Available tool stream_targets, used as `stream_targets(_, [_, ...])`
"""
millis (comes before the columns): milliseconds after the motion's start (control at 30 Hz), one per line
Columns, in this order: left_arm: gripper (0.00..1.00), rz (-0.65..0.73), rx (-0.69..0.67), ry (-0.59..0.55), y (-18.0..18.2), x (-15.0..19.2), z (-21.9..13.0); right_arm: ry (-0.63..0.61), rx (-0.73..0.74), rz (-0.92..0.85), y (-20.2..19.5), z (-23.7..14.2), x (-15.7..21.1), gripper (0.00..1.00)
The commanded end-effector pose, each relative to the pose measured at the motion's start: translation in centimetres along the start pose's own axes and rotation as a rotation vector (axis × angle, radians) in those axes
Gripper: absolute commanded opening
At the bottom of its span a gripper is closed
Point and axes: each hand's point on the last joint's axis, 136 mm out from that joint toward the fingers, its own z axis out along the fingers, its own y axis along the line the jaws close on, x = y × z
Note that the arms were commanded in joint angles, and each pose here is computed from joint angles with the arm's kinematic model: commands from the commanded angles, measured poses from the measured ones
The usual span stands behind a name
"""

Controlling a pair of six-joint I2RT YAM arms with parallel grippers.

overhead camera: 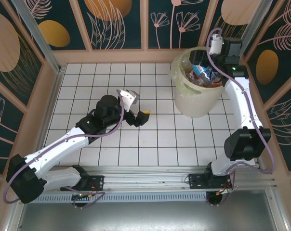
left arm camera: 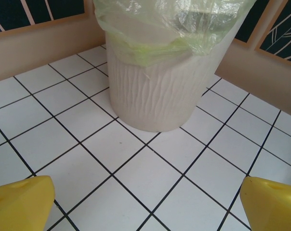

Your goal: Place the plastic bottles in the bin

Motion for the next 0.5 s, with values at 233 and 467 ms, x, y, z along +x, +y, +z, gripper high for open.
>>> stream_targets(233, [0.99, -0.014, 0.012, -0.082, -0.5, -2.6, -0.8, -0.226, 0.147, 0.146, -2.9, -6.9, -3.7, 0.92])
stream_targets(467, [0.99, -0.023, 0.025, -0.098, -0.7, -2.7, -0.9, -0.281, 0.206, 0.319, -4.9, -12.3, -0.4, 0.99])
